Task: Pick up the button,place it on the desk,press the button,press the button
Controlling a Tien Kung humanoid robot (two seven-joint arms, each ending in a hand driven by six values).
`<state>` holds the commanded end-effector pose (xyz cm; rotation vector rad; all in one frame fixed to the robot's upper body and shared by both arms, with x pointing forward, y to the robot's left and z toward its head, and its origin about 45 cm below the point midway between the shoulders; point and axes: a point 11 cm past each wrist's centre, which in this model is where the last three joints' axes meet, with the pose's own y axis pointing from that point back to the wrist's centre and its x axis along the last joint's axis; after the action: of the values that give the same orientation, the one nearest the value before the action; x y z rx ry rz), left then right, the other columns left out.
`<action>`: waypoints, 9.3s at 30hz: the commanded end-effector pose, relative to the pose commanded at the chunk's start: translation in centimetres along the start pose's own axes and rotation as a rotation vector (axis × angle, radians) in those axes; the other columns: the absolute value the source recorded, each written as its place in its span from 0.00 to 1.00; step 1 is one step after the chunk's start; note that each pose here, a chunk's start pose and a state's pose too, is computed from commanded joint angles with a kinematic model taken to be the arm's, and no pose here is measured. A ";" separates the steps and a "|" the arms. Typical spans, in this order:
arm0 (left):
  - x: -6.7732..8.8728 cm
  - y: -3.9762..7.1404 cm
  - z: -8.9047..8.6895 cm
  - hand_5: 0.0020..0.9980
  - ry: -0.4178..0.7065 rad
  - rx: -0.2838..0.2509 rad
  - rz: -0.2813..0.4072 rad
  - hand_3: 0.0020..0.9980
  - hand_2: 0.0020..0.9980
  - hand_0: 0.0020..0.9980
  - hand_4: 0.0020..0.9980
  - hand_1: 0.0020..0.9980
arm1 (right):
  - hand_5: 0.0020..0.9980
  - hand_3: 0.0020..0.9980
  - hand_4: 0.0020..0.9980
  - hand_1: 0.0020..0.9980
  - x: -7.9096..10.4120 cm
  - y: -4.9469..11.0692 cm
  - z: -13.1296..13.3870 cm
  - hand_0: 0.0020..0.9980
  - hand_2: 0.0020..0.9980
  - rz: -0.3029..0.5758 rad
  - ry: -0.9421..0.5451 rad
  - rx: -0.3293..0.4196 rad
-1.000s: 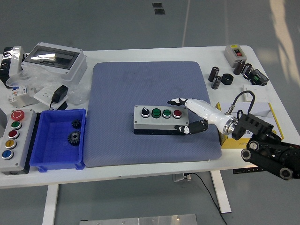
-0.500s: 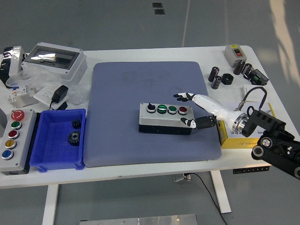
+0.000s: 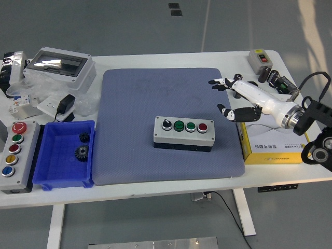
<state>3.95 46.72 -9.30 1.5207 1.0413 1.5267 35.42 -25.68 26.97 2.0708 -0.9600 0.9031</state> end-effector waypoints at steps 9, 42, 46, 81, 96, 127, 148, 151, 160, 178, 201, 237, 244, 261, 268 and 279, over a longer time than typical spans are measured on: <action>0.2 0.0 0.2 0.22 -0.002 -0.003 0.003 0.59 0.52 0.63 0.60 0.51 | 0.00 0.94 0.47 0.88 1.2 -2.7 -3.5 0.93 0.87 -0.139 -0.098 -0.044; 0.3 0.1 0.3 0.21 0.004 -0.002 0.003 0.59 0.52 0.63 0.60 0.51 | 0.04 0.81 0.21 0.09 -3.2 -5.0 -2.3 0.01 0.20 -0.400 0.011 -0.221; 0.3 0.1 0.3 0.21 0.004 -0.001 0.003 0.59 0.52 0.63 0.60 0.51 | 0.04 0.81 0.21 0.09 -3.7 -5.0 -1.7 0.01 0.20 -0.406 0.008 -0.239; -0.9 -0.1 -1.0 0.22 0.002 0.016 -0.013 0.59 0.52 0.63 0.61 0.51 | 0.05 0.78 0.27 0.07 3.3 -1.6 0.8 0.00 0.19 0.258 -0.328 -0.054; -1.3 -0.1 -0.7 0.22 -0.001 0.007 -0.020 0.59 0.52 0.63 0.61 0.51 | 0.34 0.84 0.66 0.82 1.5 5.2 10.2 0.64 0.81 0.956 -0.804 0.026; 0.7 -0.1 -0.4 0.22 -0.008 0.007 0.012 0.59 0.52 0.63 0.61 0.51 | 0.81 0.84 0.86 0.85 -0.3 6.7 12.5 0.88 0.83 1.026 -1.057 0.100; 2.0 -0.2 -1.3 0.22 0.013 0.020 0.031 0.59 0.53 0.63 0.61 0.51 | 0.81 0.85 0.86 0.83 -0.9 5.8 12.1 0.87 0.79 0.995 -1.062 0.096; 1.5 -0.2 -1.6 0.22 0.016 0.025 0.023 0.59 0.53 0.63 0.61 0.52 | 0.81 0.86 0.86 0.83 -0.9 6.0 12.2 0.86 0.80 0.996 -1.055 0.091; 0.1 -0.3 -2.1 0.22 0.024 0.036 -0.001 0.59 0.53 0.63 0.61 0.52 | 0.80 0.86 0.86 0.82 -1.3 6.9 13.0 0.85 0.80 1.010 -1.054 0.062; 0.0 -0.2 -1.5 0.22 0.034 0.024 -0.001 0.60 0.53 0.63 0.62 0.52 | 0.78 0.85 0.85 0.82 -0.2 8.2 13.5 0.85 0.80 1.066 -1.043 0.070; -0.3 -0.1 -1.0 0.22 0.023 0.015 -0.008 0.60 0.53 0.63 0.62 0.52 | 0.78 0.84 0.85 0.82 0.3 9.3 14.1 0.84 0.80 1.105 -1.038 0.067; -0.7 -0.1 -1.1 0.22 0.014 0.018 -0.014 0.60 0.53 0.62 0.62 0.52 | 0.76 0.83 0.84 0.81 0.5 9.3 13.9 0.84 0.80 1.101 -1.034 0.070; -1.0 -0.1 -1.1 0.22 0.013 0.019 -0.017 0.60 0.53 0.62 0.62 0.52 | 0.76 0.83 0.84 0.81 0.8 9.3 13.6 0.84 0.80 1.103 -0.992 0.070; -1.3 0.0 -0.6 0.22 0.015 0.011 -0.021 0.60 0.53 0.62 0.62 0.52 | 0.76 0.84 0.84 0.81 1.2 8.9 13.3 0.83 0.80 1.097 -0.988 0.086; -1.1 0.0 -0.4 0.22 0.015 0.009 -0.018 0.60 0.53 0.62 0.62 0.52 | 0.76 0.83 0.84 0.80 1.2 8.5 13.2 0.83 0.80 1.082 -0.986 0.083; -0.5 0.0 -0.2 0.22 0.011 0.006 -0.009 0.60 0.53 0.62 0.62 0.52 | 0.75 0.82 0.84 0.80 1.0 4.8 9.7 0.82 0.79 0.941 -0.771 -0.088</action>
<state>3.73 46.24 -9.52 1.5119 1.0586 1.5283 34.97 -36.12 23.96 1.8581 -2.4438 0.4022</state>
